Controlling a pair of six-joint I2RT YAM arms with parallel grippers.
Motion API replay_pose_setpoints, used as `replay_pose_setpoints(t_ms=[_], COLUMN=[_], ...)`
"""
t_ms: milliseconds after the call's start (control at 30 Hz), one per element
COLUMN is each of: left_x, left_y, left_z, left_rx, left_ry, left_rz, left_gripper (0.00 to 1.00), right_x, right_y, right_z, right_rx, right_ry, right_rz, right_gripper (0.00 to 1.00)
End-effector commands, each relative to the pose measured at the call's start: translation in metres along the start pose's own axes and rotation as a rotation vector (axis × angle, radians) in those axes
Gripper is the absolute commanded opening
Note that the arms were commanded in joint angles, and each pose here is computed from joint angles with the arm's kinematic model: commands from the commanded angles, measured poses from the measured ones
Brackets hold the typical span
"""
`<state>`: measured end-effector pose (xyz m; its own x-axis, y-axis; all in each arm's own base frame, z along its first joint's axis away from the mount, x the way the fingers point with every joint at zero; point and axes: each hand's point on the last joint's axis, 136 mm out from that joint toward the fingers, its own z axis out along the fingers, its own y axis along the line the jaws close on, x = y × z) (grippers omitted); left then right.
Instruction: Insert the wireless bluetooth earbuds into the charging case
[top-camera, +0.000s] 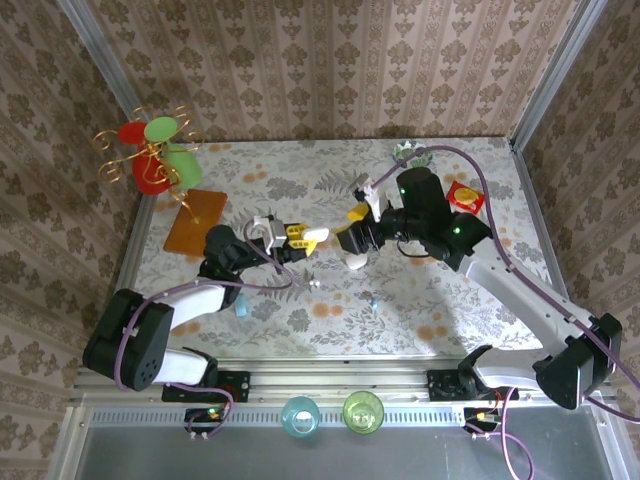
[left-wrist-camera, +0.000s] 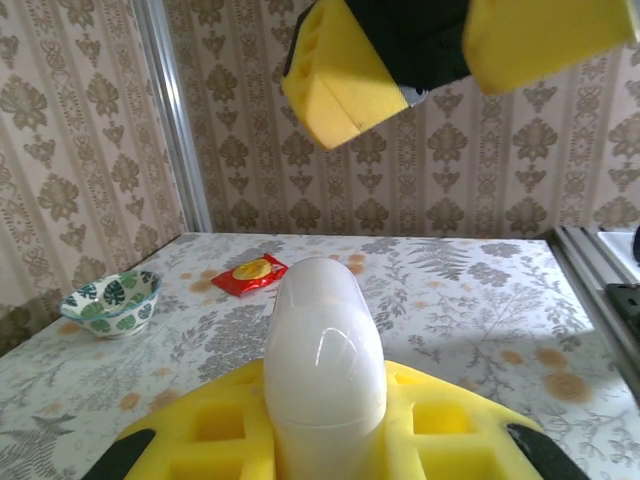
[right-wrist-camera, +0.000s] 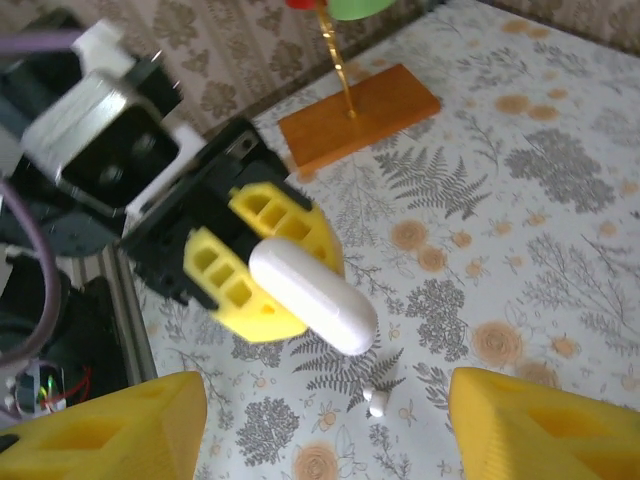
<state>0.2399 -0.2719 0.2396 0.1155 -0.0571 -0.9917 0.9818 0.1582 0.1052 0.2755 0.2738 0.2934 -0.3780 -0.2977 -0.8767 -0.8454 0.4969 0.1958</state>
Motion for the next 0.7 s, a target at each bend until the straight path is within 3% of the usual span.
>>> replay_pose_setpoints(t_ms=[0, 167, 333, 567, 667], left_x=[-0.03, -0.032, -0.035, -0.034, -0.033], left_y=[-0.016, -0.021, -0.025, -0.029, -0.029], left_z=[-0.002, 0.0, 0.0, 0.001, 0.001], left_rx=[0.112, 0.144, 0.173, 0.202, 0.203], left_ry=[-0.058, -0.063, -0.072, -0.068, -0.068], left_rz=[0.054, 0.049, 0.049, 0.038, 0.036], left_gripper=[0.0, 0.0, 0.0, 0.0, 0.0], right_x=[-0.008, 0.01, 0.017, 0.02, 0.02], right_y=[0.017, 0.037, 0.033, 0.029, 0.031], right_z=[0.001, 0.008, 0.023, 0.042, 0.044], right_rx=[-0.1, -0.257, -0.269, -0.307, -0.327], right_ry=[-0.064, 0.0, 0.04, 0.066, 0.066], right_rz=[-0.295, -0.43, -0.495, -0.486, -0.477], right_gripper=[0.66, 0.65, 0.62, 0.49, 0.38])
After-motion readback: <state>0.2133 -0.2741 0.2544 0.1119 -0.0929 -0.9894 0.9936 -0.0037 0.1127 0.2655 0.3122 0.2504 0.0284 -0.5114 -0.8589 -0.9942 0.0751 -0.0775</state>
